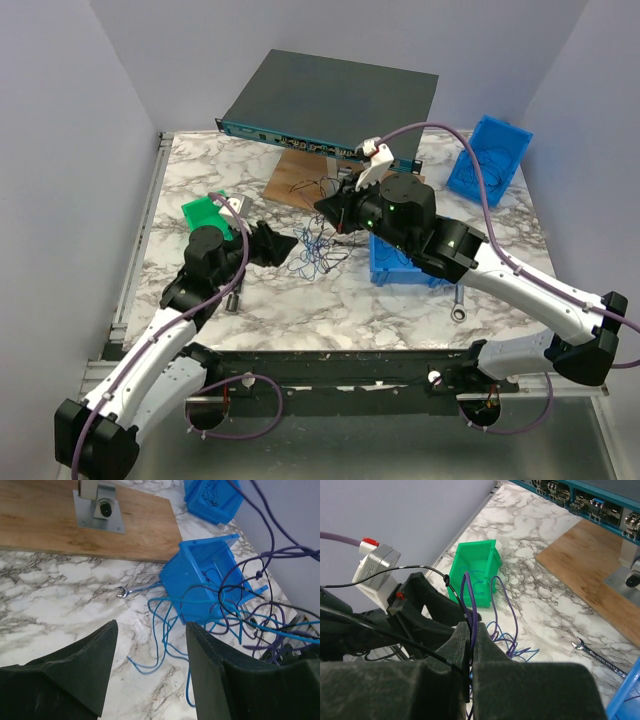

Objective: Untangle the cables
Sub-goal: Untie the cable.

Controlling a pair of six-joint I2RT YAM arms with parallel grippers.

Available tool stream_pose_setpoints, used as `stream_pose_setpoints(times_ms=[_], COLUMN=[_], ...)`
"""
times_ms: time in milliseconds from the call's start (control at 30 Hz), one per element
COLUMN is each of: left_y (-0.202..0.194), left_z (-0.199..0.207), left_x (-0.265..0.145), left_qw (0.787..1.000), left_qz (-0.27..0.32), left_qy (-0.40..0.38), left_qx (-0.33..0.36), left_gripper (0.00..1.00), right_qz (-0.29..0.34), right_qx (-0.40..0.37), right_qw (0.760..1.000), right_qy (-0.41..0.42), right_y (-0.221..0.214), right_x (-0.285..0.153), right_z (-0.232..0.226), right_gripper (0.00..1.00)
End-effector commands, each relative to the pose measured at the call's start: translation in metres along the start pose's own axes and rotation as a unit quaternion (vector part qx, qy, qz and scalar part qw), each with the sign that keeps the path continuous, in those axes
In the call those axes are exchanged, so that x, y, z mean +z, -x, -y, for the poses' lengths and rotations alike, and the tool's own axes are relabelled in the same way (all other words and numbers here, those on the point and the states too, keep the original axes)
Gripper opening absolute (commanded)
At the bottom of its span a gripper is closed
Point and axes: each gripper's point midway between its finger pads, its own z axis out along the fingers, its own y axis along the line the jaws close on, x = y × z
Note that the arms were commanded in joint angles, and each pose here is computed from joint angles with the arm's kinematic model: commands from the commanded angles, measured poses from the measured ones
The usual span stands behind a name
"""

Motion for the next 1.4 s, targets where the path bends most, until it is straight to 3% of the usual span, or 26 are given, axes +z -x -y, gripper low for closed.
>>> stream_pose_setpoints(times_ms=[0, 300, 367, 433, 467, 567, 667, 800, 1000, 1067, 1200, 1300, 1367], left_y=[0.016, 0.016, 0.019, 0.022, 0.025, 0.028, 0.030, 0.039, 0.056, 0.067, 0.102, 0.129, 0.143], left_z=[0.023, 0.028, 0.034, 0.037, 0.036, 0.022, -0.009, -0.063, -0.075, -0.077, -0.081, -0.094, -0.109], left_x=[0.012, 0.039, 0.044, 0.047, 0.047, 0.048, 0.040, 0.007, -0.031, -0.046, -0.085, -0.120, -0.147], left_qw=[0.998, 0.993, 0.990, 0.988, 0.988, 0.994, 0.998, 0.985, 0.969, 0.962, 0.947, 0.920, 0.891], left_qz=[0.006, 0.016, 0.029, 0.038, 0.040, 0.036, 0.024, 0.042, 0.075, 0.086, 0.125, 0.165, 0.186], left_qy=[-0.061, -0.094, -0.118, -0.127, -0.123, -0.077, 0.016, 0.165, 0.206, 0.228, 0.281, 0.347, 0.404], left_qx=[0.031, 0.066, 0.076, 0.081, 0.081, 0.075, 0.059, -0.002, -0.113, -0.121, -0.092, -0.080, -0.091], left_gripper=[0.60, 0.62, 0.43, 0.06, 0.00, 0.00, 0.00, 0.00, 0.00, 0.00, 0.00, 0.00, 0.00], right_qz=[0.004, 0.012, 0.014, 0.019, 0.021, 0.025, 0.033, 0.022, 0.066, 0.090, 0.088, 0.074, 0.073], right_qx=[0.000, 0.011, 0.014, 0.014, 0.014, 0.007, -0.005, -0.021, -0.022, -0.017, -0.004, -0.008, -0.012], right_qw=[1.000, 1.000, 1.000, 1.000, 1.000, 0.999, 0.993, 0.980, 0.944, 0.940, 0.960, 0.962, 0.958], right_qy=[0.013, 0.021, 0.021, 0.010, 0.001, -0.041, -0.113, -0.196, -0.323, -0.329, -0.267, -0.264, -0.276], right_y=[0.013, 0.021, 0.022, 0.024, 0.025, 0.023, 0.015, -0.009, -0.011, -0.007, -0.010, -0.014, -0.012], right_x=[-0.004, -0.011, -0.014, -0.018, -0.019, -0.026, -0.037, -0.051, -0.094, -0.106, -0.097, -0.088, -0.088], right_z=[-0.008, -0.011, -0.011, -0.007, -0.003, 0.016, 0.049, 0.089, 0.144, 0.150, 0.132, 0.129, 0.131], right_gripper=[0.01, 0.01, 0.01, 0.01, 0.01, 0.01, 0.01, 0.01, 0.01, 0.01, 0.01, 0.01, 0.01])
